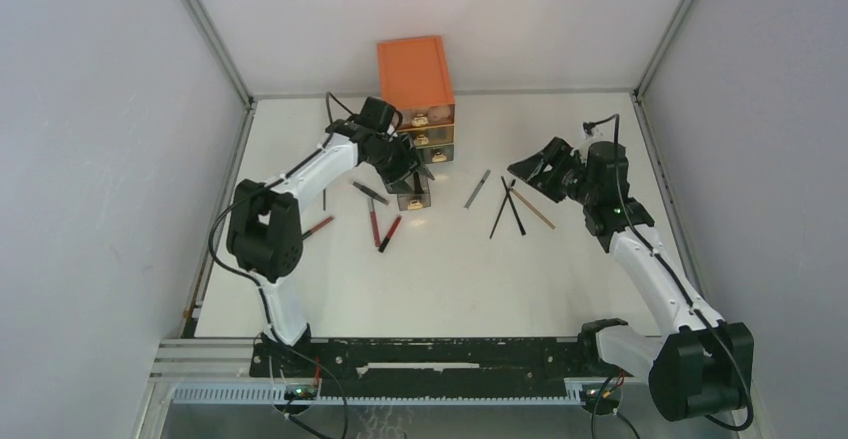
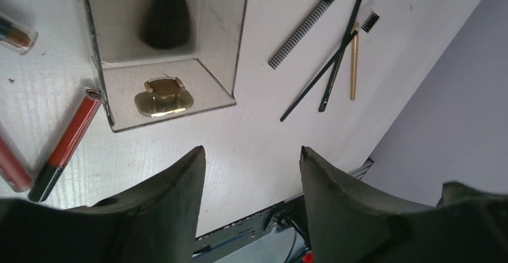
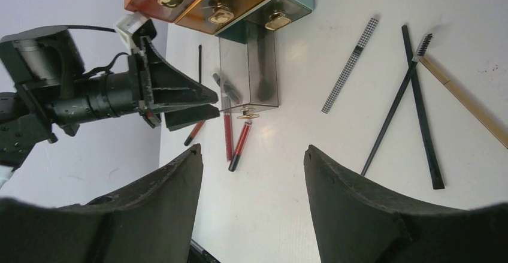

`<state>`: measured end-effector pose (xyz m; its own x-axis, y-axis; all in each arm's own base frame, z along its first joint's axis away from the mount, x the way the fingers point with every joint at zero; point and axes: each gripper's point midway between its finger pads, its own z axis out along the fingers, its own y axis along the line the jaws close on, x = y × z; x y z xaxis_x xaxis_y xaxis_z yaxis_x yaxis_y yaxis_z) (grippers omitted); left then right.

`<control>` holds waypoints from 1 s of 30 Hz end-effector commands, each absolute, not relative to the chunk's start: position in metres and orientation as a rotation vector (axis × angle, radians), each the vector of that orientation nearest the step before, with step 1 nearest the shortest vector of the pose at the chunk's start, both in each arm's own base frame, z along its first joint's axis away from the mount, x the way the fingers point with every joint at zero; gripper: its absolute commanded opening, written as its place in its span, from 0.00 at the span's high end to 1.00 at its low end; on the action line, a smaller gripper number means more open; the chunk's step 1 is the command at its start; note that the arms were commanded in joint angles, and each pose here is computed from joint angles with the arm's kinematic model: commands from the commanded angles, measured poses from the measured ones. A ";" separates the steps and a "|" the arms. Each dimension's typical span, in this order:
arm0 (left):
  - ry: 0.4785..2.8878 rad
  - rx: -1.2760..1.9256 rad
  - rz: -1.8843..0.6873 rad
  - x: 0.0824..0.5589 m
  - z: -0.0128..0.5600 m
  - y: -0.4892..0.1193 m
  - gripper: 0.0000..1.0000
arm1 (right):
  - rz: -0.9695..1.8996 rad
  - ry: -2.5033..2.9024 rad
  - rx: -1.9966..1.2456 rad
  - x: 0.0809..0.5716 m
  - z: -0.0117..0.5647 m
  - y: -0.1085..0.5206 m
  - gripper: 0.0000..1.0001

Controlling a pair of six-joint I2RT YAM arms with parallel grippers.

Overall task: Organize the makeup
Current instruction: Place the makeup brush in the drawer, then pick up the makeup brush from the center of the board.

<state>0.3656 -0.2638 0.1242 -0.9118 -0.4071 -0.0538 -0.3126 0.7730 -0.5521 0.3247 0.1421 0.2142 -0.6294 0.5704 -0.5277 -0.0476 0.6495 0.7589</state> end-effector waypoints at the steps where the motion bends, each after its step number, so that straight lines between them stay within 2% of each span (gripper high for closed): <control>1: 2.588 -0.343 -0.925 0.369 0.177 -0.261 0.39 | 0.967 2.042 0.351 0.324 0.217 0.144 0.30; 4: 2.524 -0.223 -0.920 0.353 0.190 -0.254 0.42 | 0.969 2.047 0.269 0.322 0.216 0.161 0.32; 8: 2.440 -0.145 -0.803 0.341 0.206 -0.228 0.45 | 0.984 2.092 0.156 0.318 0.203 0.196 0.42; 11: 2.423 -0.141 -0.571 0.344 0.200 -0.190 0.45 | 0.953 2.134 0.120 0.320 0.192 0.207 0.44; 14: 2.433 -0.171 -0.223 0.351 0.184 -0.137 0.43 | 0.897 2.175 0.103 0.323 0.185 0.203 0.44; 16: 2.458 -0.247 -0.002 0.357 0.169 -0.097 0.43 | 0.861 2.176 0.094 0.323 0.185 0.197 0.42; 18: 2.511 -0.351 0.113 0.358 0.151 -0.065 0.43 | 0.845 2.172 0.105 0.323 0.187 0.191 0.41; 25: 2.677 -0.479 0.048 0.380 0.091 -0.031 0.45 | 0.838 2.177 0.129 0.322 0.188 0.186 0.40; 30: 2.724 -0.474 0.123 0.403 0.069 -0.006 0.50 | 0.847 2.172 0.134 0.322 0.190 0.187 0.40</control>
<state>0.3744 -0.0149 0.0588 -0.8687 -0.3609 -0.3394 -0.3904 0.9204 0.0204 0.3142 0.1860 0.1636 -0.7354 0.3439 -0.5839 -0.1238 0.7790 0.6147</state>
